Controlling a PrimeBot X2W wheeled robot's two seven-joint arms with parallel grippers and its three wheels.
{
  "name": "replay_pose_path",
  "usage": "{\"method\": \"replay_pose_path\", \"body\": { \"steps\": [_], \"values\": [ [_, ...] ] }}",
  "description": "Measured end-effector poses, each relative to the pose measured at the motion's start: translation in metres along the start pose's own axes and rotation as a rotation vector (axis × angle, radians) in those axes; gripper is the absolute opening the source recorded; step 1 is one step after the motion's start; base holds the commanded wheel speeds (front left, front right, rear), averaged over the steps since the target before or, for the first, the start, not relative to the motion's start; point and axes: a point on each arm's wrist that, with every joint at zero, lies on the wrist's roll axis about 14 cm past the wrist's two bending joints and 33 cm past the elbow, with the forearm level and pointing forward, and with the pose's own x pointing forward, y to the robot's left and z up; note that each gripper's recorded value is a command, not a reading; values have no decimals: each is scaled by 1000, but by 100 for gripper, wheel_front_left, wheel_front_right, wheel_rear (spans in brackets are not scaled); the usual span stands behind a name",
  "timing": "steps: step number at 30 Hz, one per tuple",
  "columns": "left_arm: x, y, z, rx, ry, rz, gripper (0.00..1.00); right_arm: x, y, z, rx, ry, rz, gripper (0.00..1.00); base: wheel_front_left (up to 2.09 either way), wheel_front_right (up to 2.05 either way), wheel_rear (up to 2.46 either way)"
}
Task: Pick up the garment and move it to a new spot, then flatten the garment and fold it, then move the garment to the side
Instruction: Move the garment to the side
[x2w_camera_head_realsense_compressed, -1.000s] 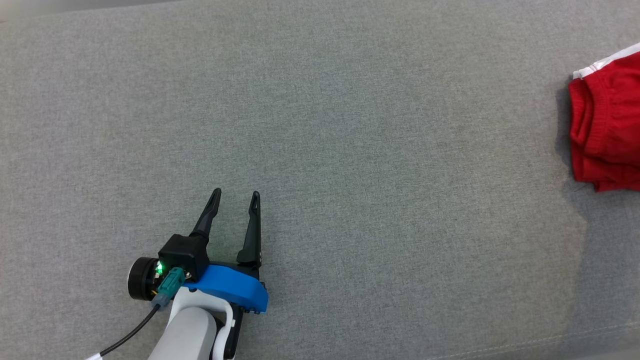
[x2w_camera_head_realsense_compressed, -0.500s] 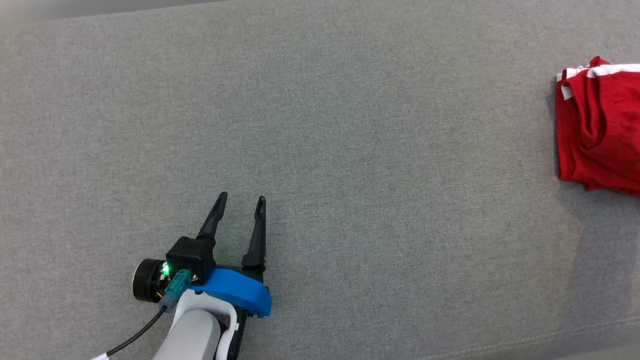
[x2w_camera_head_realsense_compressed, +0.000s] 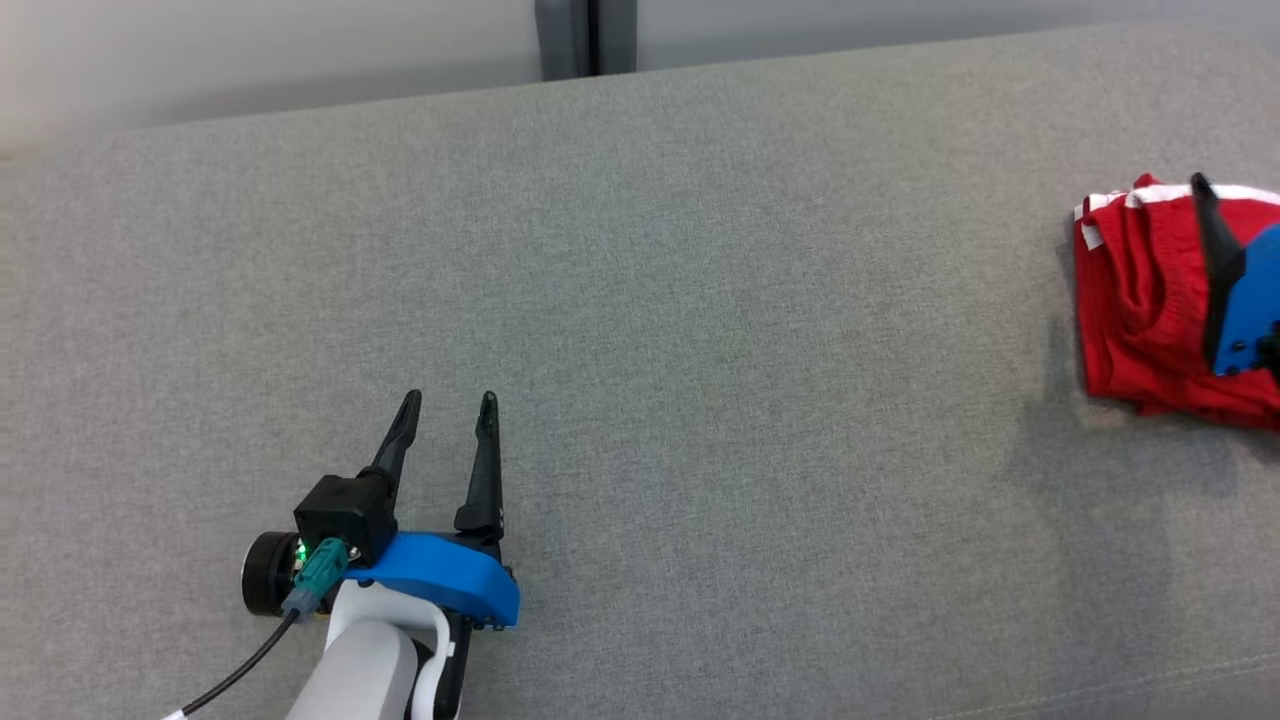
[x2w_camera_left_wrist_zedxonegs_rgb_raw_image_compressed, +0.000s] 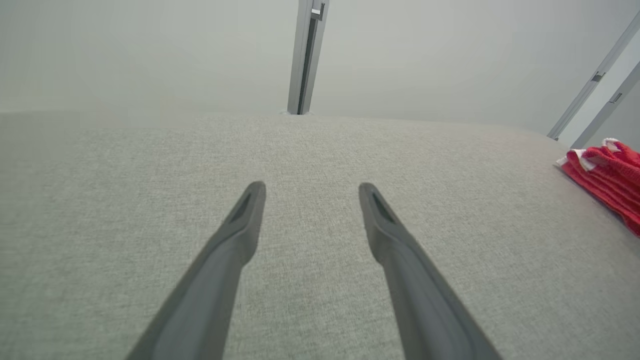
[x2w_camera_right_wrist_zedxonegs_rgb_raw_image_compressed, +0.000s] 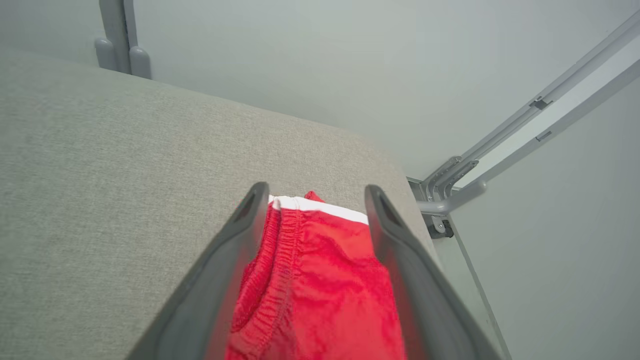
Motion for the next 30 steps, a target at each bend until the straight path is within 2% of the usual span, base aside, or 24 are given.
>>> {"method": "replay_pose_path", "body": {
  "steps": [9,15,23,30],
  "values": [
    [-28,19,31,-3,-82,85,100,-33,61,34,132,-223,116,100,0,0,0],
    [-58,31,40,-6,-118,148,100,-65,103,43,248,-338,176,100,0,0,0],
    [-88,48,35,-5,-120,214,100,-99,156,29,345,-365,248,100,0,0,0],
    [-103,51,31,-19,-122,220,100,-116,163,8,350,-354,239,100,0,0,0]
  ]
}}
